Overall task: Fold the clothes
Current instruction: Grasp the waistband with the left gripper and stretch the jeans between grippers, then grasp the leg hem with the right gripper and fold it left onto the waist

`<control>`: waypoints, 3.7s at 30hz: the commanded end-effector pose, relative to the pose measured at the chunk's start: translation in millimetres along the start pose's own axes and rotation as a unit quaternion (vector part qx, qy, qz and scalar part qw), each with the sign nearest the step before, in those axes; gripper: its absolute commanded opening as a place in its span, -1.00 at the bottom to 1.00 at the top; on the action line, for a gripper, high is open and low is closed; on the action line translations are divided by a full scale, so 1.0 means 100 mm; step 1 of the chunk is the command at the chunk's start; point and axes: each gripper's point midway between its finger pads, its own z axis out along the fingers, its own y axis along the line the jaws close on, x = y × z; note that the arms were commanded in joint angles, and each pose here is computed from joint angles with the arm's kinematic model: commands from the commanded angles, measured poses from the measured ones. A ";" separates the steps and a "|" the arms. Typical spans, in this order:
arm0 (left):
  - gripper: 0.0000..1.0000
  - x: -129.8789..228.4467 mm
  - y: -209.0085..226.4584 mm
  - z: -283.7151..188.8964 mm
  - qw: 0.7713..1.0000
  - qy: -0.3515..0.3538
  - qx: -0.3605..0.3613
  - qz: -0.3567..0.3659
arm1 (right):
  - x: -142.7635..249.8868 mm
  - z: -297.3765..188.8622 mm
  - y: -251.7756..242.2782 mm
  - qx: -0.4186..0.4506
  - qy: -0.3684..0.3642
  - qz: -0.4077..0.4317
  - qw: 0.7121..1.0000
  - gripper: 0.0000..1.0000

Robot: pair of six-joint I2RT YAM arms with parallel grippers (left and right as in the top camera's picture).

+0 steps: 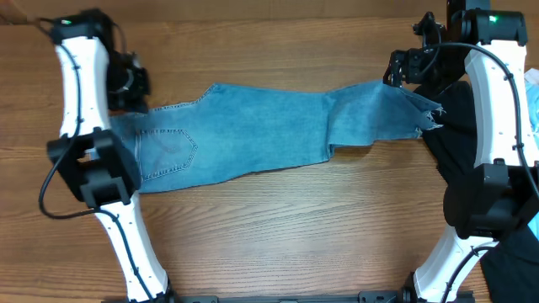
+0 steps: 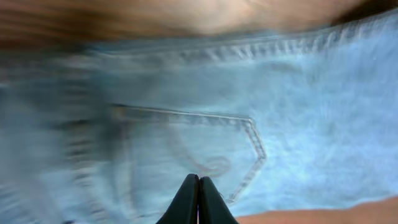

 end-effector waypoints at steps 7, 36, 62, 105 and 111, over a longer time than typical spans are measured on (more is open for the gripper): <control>-0.92 0.31 0.49 0.94 0.991 0.076 -0.102 -0.045 | 0.10 -0.06 0.11 -0.030 0.016 0.057 0.998 0.58; -0.91 -0.47 0.61 -0.92 0.979 -0.198 0.012 -0.046 | 0.50 1.74 0.06 -0.132 -0.018 0.156 0.979 0.43; -0.62 0.38 -0.10 -2.32 0.947 -0.318 0.037 0.029 | -0.15 -0.42 0.04 -0.139 -0.234 0.018 0.962 -0.92; 0.01 1.12 -0.30 -3.32 0.888 -0.455 0.061 0.029 | 1.52 -0.20 5.01 -0.500 -0.214 -0.318 0.777 -0.92; 0.01 1.15 -0.39 -3.31 0.889 -0.448 0.085 0.041 | 1.47 0.25 5.20 -0.522 -0.216 -0.278 0.777 -0.92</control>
